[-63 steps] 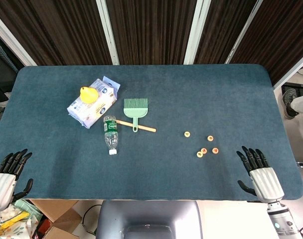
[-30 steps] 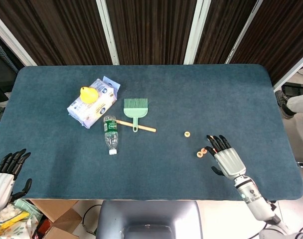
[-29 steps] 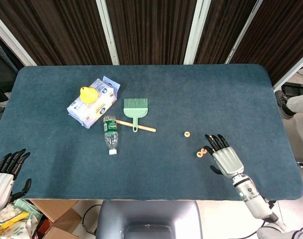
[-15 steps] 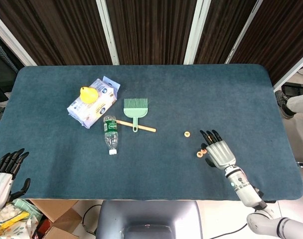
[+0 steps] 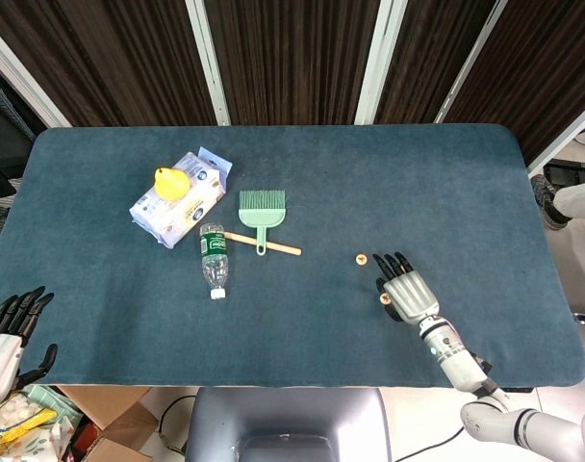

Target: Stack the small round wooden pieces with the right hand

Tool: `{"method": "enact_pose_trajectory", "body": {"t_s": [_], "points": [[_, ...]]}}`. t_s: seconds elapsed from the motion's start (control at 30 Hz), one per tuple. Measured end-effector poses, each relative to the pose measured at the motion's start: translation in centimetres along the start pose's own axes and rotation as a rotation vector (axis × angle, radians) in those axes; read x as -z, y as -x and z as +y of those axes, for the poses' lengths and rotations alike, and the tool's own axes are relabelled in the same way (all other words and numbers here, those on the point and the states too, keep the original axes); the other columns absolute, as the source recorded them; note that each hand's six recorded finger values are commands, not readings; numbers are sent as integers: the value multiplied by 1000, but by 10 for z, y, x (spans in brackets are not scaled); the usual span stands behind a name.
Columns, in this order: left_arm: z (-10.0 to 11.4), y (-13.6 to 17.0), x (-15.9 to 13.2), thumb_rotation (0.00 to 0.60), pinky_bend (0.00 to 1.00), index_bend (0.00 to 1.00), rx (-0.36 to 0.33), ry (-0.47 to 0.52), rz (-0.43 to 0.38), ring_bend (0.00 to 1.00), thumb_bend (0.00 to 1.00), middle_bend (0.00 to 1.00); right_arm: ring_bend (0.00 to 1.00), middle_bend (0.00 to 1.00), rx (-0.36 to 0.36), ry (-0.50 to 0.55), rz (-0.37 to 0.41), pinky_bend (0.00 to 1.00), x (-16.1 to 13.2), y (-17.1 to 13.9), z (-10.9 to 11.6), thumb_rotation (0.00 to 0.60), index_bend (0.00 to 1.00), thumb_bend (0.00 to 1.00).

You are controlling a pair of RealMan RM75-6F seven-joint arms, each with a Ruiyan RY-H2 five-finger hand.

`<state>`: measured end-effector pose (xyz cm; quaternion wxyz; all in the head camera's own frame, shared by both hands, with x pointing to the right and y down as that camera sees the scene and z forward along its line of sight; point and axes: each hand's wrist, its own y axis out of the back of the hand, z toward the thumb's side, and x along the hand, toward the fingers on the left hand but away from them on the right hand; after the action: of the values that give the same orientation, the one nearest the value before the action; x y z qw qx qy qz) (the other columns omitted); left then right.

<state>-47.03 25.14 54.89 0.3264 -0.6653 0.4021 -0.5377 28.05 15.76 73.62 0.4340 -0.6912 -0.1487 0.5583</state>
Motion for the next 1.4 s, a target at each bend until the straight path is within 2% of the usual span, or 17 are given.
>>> {"method": "enact_pose_trajectory", "body": {"t_s": [0.53,0.87,1.1,1.4], "points": [[1,0,0,600,0,0,-1,5,1,0,482,0,0,40,-5,-4,-9,0,-2,4,-3,600,627,461],[1,1,1,600,0,0,-3,3,2,0,483,0,0,42,48,33,-27,0,8,-1,14,600,629,462],[1,2,0,600,0,0,-2,1,1,0,483,0,0,42,24,24,-66,0,23,0,10,600,629,461],[0,0,1,600,0,0,-2,1,4,0,483,0,0,42,11,19,-66,0,21,5,5,600,628,462]]}}
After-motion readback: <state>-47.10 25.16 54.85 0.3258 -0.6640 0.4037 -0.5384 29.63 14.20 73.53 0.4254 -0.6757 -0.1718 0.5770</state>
